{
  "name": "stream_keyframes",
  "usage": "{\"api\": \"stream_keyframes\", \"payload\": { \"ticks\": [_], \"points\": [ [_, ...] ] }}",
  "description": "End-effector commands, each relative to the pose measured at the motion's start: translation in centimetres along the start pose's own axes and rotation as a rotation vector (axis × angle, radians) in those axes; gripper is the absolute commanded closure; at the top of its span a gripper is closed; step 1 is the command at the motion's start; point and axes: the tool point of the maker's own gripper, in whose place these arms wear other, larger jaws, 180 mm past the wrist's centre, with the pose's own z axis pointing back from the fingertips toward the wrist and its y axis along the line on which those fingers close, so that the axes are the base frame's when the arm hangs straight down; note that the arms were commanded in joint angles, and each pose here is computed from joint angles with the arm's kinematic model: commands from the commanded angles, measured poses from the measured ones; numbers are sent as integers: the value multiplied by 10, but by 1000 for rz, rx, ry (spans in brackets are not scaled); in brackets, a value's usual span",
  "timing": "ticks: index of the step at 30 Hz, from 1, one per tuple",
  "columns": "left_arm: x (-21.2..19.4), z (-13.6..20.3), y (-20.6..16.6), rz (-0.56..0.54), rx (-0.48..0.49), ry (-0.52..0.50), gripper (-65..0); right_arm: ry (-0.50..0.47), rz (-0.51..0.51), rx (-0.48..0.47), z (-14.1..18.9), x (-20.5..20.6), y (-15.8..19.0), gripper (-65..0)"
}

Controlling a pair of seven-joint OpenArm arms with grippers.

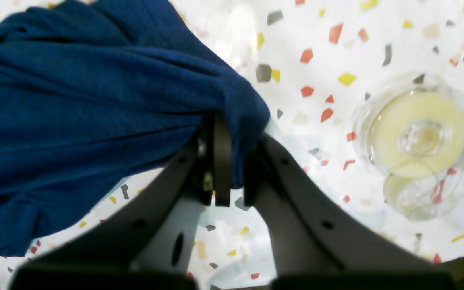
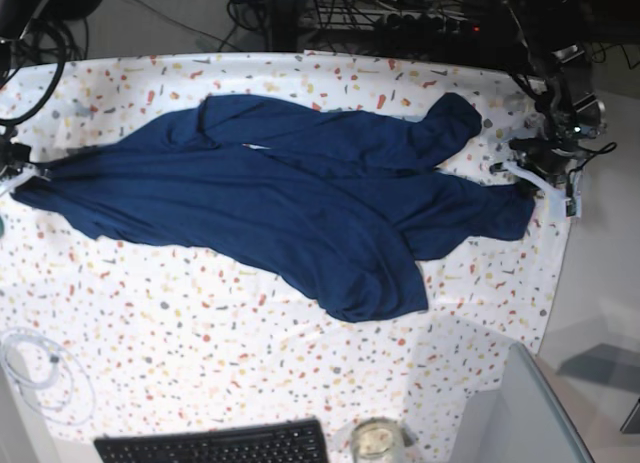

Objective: Layout the t-shirt on the table in an organized manner, then fold the t-shirt properly
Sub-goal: 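Release the fabric and lift the left gripper clear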

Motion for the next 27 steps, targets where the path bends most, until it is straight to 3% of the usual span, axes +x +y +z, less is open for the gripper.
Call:
{"api": "stream_keyframes", "payload": {
  "ticks": [1,9,15,22,24,27],
  "points": [
    [18,3,15,-19,32,-36,0,-58,20,-22,8,22,-10,0],
    [29,9,33,-51,60,-48,0,-91,22,-14,9,38,-6,0],
    [48,31,28,-121,66,-118,0,-142,50,-9,19,56,2,0],
    [36,65,26,1,-20,-175,0,-128,49,-13,22,39,5,-3],
    [25,72,32,40,-32,-164,0,-106,53,-13,21,30,5,-48],
    [16,88,53,104,-16,-169,0,-39,53,-17,21,14,4,-249]
  ]
}}
